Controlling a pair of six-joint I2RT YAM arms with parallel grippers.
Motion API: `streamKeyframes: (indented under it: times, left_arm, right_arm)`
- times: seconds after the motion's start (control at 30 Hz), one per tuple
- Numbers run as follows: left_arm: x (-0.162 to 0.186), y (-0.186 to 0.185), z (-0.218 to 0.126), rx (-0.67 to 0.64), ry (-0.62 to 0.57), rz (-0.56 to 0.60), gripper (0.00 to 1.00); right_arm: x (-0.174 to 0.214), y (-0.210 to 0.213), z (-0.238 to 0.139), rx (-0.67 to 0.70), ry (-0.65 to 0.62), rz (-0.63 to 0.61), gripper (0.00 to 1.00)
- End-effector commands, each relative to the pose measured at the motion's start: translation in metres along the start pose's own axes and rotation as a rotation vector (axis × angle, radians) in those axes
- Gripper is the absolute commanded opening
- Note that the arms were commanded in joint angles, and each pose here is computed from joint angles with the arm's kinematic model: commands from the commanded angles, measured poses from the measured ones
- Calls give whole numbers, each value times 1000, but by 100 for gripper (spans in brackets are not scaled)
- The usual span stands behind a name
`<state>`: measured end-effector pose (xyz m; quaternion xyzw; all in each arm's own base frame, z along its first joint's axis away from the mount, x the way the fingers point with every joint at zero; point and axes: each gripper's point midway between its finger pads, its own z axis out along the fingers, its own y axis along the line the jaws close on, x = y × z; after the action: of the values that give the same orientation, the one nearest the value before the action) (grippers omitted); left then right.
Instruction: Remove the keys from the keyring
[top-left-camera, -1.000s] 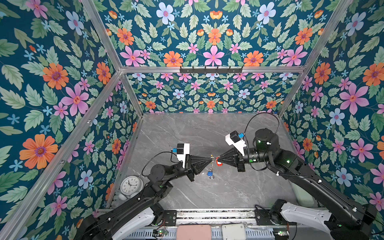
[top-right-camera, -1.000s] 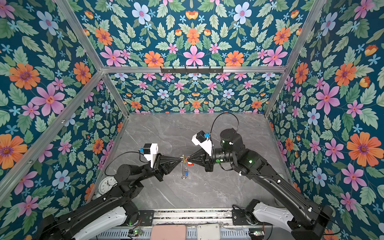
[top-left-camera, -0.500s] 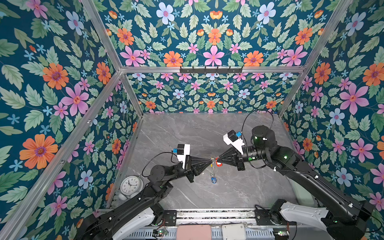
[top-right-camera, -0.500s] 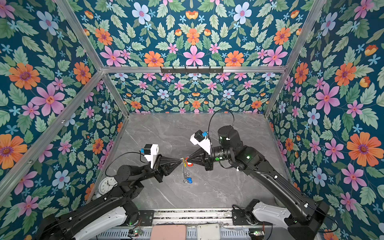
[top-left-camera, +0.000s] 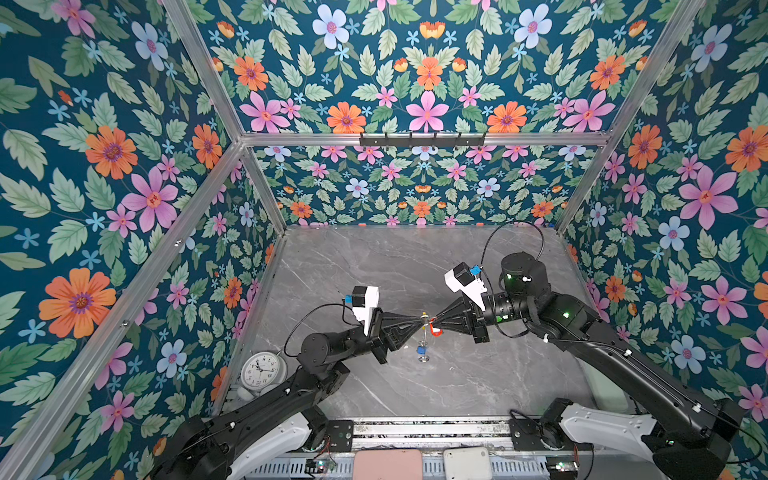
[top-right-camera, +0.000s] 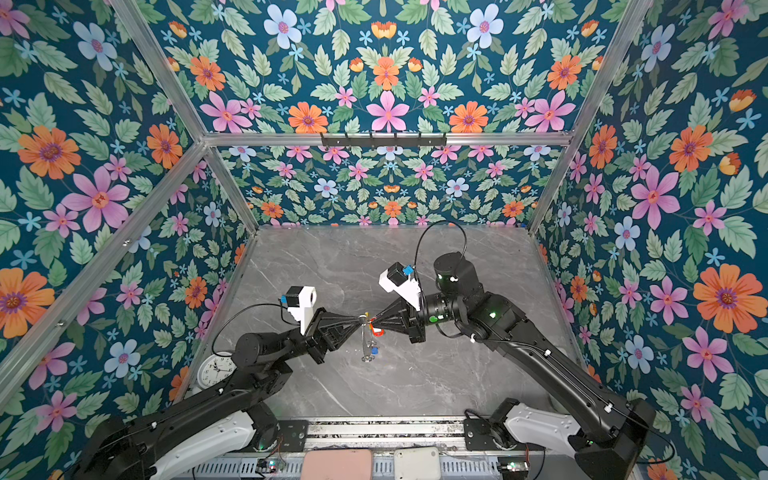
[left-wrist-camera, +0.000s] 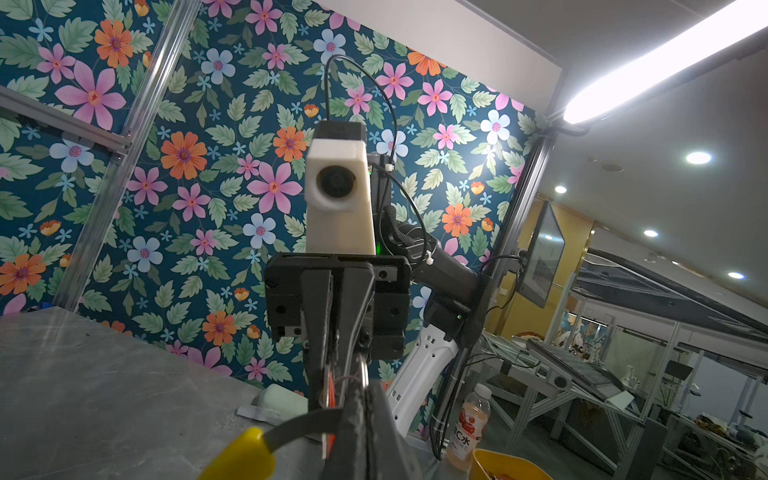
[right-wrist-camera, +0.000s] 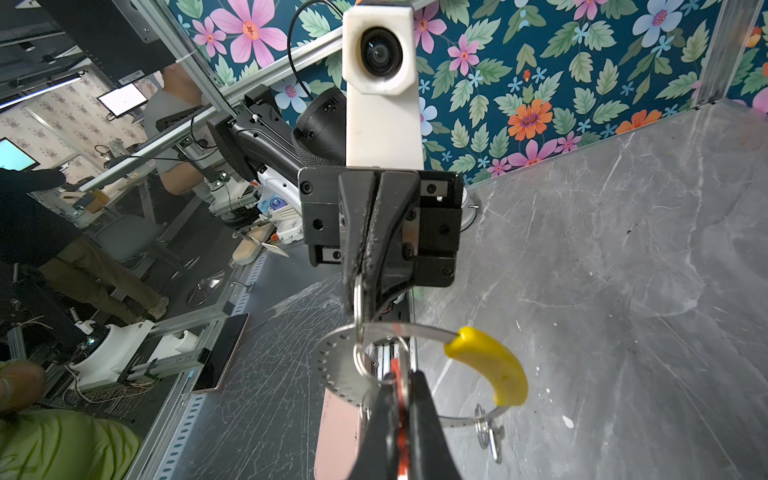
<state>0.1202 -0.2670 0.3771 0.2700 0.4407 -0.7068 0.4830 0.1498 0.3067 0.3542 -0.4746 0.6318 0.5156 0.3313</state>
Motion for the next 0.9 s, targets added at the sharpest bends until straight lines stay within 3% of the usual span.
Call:
streamKeyframes:
  times: [0.0,0.87]
  left_arm:
    - [-15,-22,-1,86,-51,51,0]
    - [-41,-31,-10,101,-200,25,0]
  right_arm:
    - [0,-6,1,23,-5,9,0]
    - [4,-10,12,-5,-23,38,0]
